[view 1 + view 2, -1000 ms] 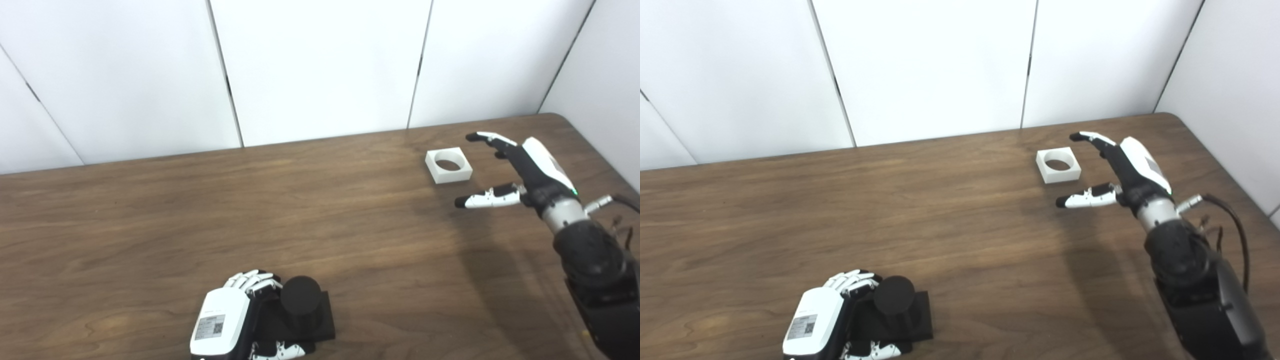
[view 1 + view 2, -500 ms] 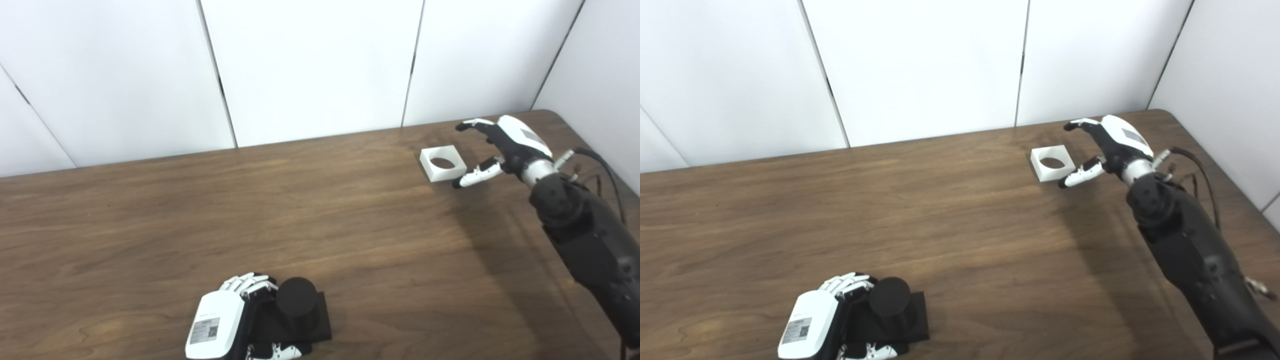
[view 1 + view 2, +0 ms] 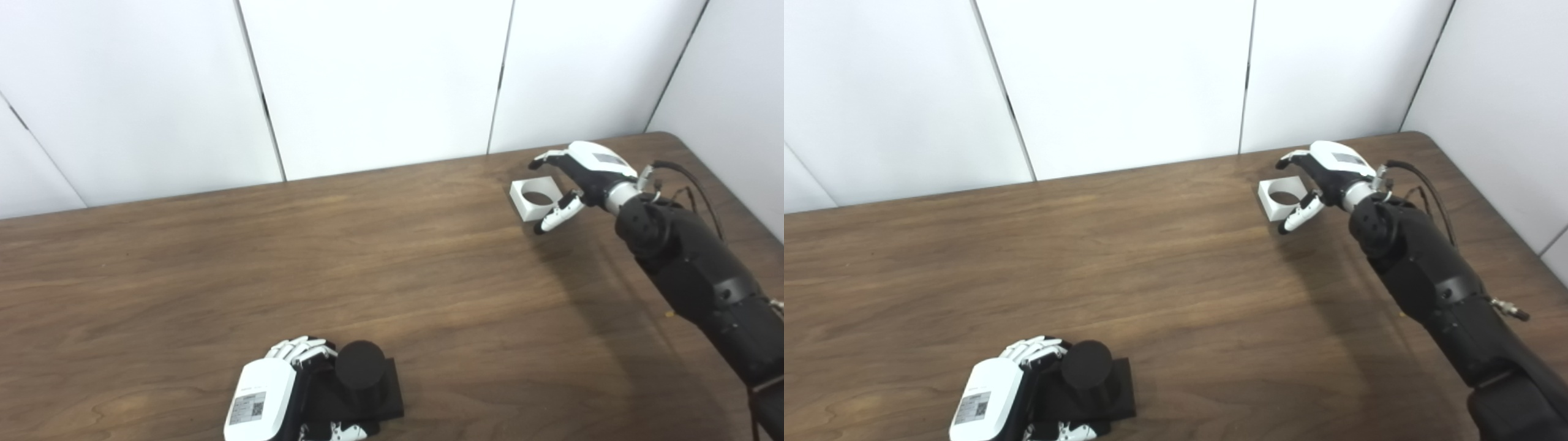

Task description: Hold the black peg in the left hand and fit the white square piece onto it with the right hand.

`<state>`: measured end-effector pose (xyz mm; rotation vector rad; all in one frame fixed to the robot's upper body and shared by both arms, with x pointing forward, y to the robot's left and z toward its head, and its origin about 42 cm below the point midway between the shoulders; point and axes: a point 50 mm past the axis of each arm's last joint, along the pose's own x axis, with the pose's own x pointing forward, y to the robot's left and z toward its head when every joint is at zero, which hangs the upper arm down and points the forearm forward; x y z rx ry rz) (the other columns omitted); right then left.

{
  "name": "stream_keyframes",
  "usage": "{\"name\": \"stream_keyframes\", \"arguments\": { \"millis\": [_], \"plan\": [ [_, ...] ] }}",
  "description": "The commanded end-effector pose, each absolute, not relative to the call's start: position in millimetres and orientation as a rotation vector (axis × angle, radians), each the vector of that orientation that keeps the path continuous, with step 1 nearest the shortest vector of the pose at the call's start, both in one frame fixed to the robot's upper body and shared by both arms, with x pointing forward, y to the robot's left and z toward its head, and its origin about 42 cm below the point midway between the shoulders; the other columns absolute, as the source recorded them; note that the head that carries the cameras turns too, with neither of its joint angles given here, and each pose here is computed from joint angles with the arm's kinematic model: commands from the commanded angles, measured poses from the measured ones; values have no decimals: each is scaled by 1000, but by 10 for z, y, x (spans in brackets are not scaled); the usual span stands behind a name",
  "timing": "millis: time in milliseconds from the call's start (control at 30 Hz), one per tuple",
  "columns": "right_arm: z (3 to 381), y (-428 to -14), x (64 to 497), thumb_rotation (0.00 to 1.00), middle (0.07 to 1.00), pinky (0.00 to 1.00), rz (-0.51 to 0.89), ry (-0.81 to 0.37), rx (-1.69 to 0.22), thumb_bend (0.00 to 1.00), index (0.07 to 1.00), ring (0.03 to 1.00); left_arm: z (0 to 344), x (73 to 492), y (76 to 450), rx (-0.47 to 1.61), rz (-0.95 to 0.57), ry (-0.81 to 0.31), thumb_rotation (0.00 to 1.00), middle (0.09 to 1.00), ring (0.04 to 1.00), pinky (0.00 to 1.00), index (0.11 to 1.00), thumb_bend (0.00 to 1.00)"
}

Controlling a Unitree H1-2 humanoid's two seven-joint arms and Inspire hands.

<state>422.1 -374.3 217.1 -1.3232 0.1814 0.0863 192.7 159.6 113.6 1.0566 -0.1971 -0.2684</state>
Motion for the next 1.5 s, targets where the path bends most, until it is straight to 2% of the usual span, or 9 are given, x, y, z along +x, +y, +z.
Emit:
{"name": "stream_keyframes", "arguments": {
  "millis": [0,467,900,1133,1267,1300,1333,1367,1467],
  "plan": [
    [2529,-3807,4352,190,920,970,47,111,-1392,874,812,957,1042,1857,1647,1100,-312,-136,49,744,810,828,483,522],
    [2526,-3806,4515,219,925,968,84,192,-1512,840,787,965,1061,1845,1612,1092,-300,-159,49,732,795,814,482,522],
    [2586,-3889,4571,205,908,961,83,197,-1543,814,744,957,1103,1839,1580,1091,-295,-154,49,735,799,816,483,522],
    [2570,-3908,4582,178,870,922,90,193,-1570,810,690,929,1108,1844,1578,1087,-292,-158,48,731,795,812,482,522],
    [2555,-3910,4578,134,846,907,90,192,-1561,795,624,917,1107,1844,1574,1089,-291,-155,49,732,798,816,482,522],
    [2550,-3912,4577,136,838,901,90,189,-1557,663,559,913,1106,1844,1573,1089,-291,-156,49,732,798,816,482,522],
    [2543,-3914,4575,137,831,894,90,183,-1551,595,526,908,1106,1845,1572,1089,-291,-157,49,732,798,815,482,522],
    [2538,-3915,4575,135,817,884,91,178,-1547,553,504,898,1106,1846,1571,1088,-291,-158,49,731,797,813,482,522],
    [2519,-3913,4564,130,789,852,88,160,-1536,526,487,873,1114,1844,1567,1087,-292,-157,48,731,797,811,482,522]
  ]
}}
